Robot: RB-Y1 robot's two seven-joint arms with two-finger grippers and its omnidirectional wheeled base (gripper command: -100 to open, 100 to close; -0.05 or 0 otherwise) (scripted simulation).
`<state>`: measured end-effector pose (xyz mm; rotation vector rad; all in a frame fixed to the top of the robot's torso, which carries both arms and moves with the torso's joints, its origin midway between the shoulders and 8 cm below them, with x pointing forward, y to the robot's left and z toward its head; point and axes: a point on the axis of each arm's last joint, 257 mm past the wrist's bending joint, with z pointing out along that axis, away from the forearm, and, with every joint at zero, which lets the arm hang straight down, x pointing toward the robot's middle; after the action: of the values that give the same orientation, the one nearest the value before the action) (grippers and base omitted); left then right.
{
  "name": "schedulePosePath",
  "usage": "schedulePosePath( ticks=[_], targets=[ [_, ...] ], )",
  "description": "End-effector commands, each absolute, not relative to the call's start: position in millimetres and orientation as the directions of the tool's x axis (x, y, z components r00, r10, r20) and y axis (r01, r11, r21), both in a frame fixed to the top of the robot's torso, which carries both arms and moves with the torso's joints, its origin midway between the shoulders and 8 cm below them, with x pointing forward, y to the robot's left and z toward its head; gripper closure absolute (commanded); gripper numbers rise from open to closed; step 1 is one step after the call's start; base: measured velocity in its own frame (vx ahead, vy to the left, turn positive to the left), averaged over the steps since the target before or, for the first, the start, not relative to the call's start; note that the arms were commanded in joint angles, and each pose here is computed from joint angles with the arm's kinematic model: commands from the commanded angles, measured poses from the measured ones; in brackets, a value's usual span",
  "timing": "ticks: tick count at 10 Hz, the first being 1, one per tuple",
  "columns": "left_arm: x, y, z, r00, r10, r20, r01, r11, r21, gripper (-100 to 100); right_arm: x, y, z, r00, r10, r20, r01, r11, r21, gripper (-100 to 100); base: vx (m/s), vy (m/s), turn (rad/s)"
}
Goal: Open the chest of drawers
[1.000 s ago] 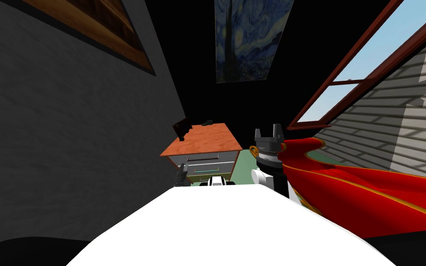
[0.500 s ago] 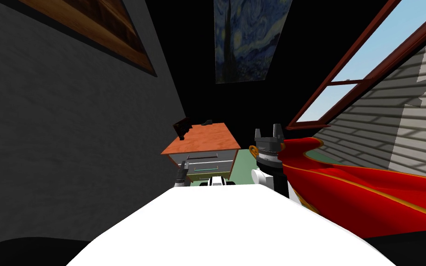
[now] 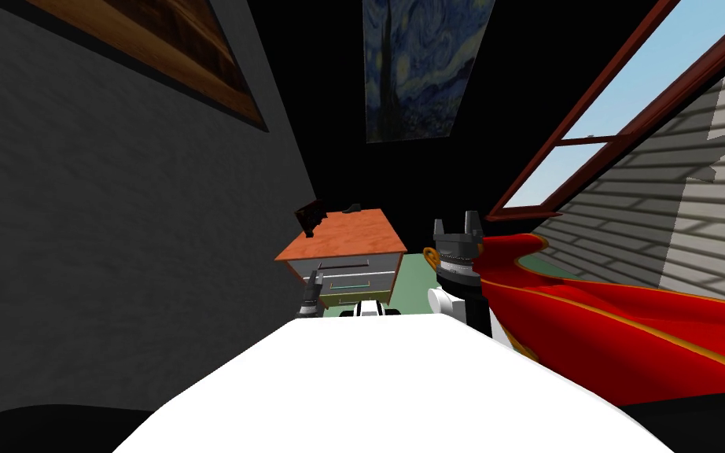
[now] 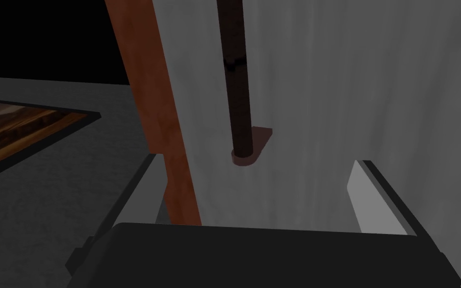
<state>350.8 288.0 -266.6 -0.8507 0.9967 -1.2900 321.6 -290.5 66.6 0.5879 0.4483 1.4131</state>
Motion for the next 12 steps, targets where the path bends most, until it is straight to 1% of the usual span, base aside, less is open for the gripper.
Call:
schedulePosePath(
  ticks=[1, 12],
  targets=[
    [358.6, 287.3, -265.3, 0.006, -0.995, -0.101, 0.344, 0.097, -0.934, -100, 321.6, -290.5, 66.6, 0.115, 0.992, 0.053, -0.780, 0.057, 0.624, 0, -0.029, -0.020, 0.007],
    [393.3, 285.3, -255.2, 0.006, -0.999, -0.052, 0.275, 0.052, -0.960, -100, 321.6, -290.5, 66.6, 0.115, 0.992, 0.053, -0.780, 0.057, 0.624, 0, -0.031, -0.021, 0.008]
  ],
)
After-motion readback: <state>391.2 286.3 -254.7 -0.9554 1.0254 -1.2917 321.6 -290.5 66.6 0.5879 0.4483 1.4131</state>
